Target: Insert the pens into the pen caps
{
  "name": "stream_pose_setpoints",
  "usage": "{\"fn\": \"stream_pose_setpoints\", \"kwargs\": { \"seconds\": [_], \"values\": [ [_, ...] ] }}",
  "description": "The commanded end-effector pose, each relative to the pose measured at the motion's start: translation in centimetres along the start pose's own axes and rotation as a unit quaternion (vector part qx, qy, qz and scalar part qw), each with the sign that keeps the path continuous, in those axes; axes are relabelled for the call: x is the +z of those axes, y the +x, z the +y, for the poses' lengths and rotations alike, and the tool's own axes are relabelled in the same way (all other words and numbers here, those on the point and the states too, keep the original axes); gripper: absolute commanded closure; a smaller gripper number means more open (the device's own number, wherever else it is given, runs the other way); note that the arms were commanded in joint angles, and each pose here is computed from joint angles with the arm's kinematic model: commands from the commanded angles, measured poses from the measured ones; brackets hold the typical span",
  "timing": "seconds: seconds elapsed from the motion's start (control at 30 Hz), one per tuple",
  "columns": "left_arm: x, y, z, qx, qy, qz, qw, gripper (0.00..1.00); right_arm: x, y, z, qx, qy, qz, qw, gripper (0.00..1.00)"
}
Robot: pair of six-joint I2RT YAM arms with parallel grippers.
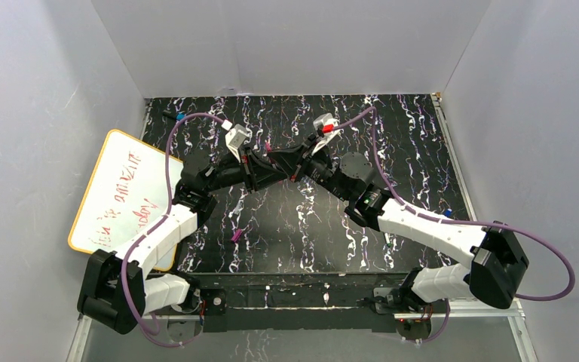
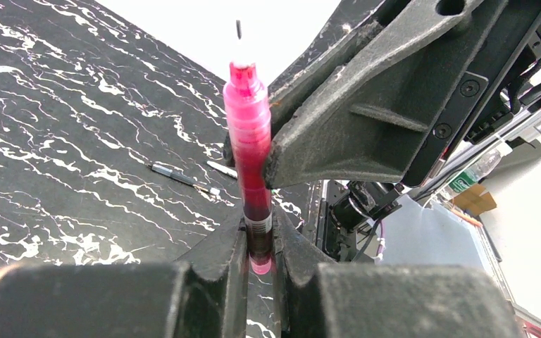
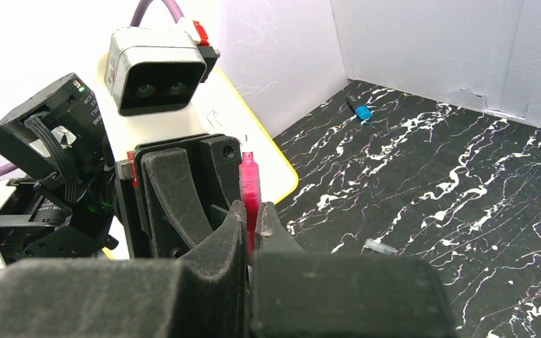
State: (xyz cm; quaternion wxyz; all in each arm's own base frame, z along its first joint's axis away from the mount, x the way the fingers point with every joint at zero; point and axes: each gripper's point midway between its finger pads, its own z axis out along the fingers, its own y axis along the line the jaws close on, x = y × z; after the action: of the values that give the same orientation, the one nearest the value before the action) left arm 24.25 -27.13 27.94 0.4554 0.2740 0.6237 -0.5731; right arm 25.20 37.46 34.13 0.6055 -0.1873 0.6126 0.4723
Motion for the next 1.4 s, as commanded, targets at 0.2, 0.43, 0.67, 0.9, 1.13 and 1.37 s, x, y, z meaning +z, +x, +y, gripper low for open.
{"fn": "stream_pose_setpoints", "kwargs": {
  "seconds": [0.2, 0.43, 0.67, 0.9, 1.13, 1.37],
  "values": [
    [-0.2, 0.2, -2.2, 0.040, 0.039, 0.014, 0.998, 1.00, -1.2, -3.7, -0.7, -0.016, 0.034, -0.064, 0.997, 0.99],
    [-0.4, 0.7, -1.7, 0.049, 0.024, 0.036, 0.998, 1.00, -2.1, -3.8, -1.7, -0.043, 0.060, -0.061, 0.995, 0.99],
    [-0.5, 0.9, -1.7, 0.051, 0.021, 0.041, 0.998, 1.00, -2.9, -3.6, -2.7, -0.060, 0.084, -0.057, 0.993, 0.99],
    [-0.5, 1.0, -1.6, 0.052, 0.020, 0.045, 0.997, 1.00, -2.7, -3.2, -3.1, -0.064, 0.094, -0.047, 0.992, 0.99],
    [-0.7, 1.6, -1.2, 0.051, 0.011, 0.056, 0.997, 1.00, -1.7, -3.1, -3.4, -0.063, 0.107, -0.027, 0.992, 0.53],
    [-1.3, 2.6, -0.4, 0.050, -0.016, 0.071, 0.996, 1.00, -2.5, -5.8, -3.0, -0.090, 0.114, -0.044, 0.989, 0.33]
  ]
}}
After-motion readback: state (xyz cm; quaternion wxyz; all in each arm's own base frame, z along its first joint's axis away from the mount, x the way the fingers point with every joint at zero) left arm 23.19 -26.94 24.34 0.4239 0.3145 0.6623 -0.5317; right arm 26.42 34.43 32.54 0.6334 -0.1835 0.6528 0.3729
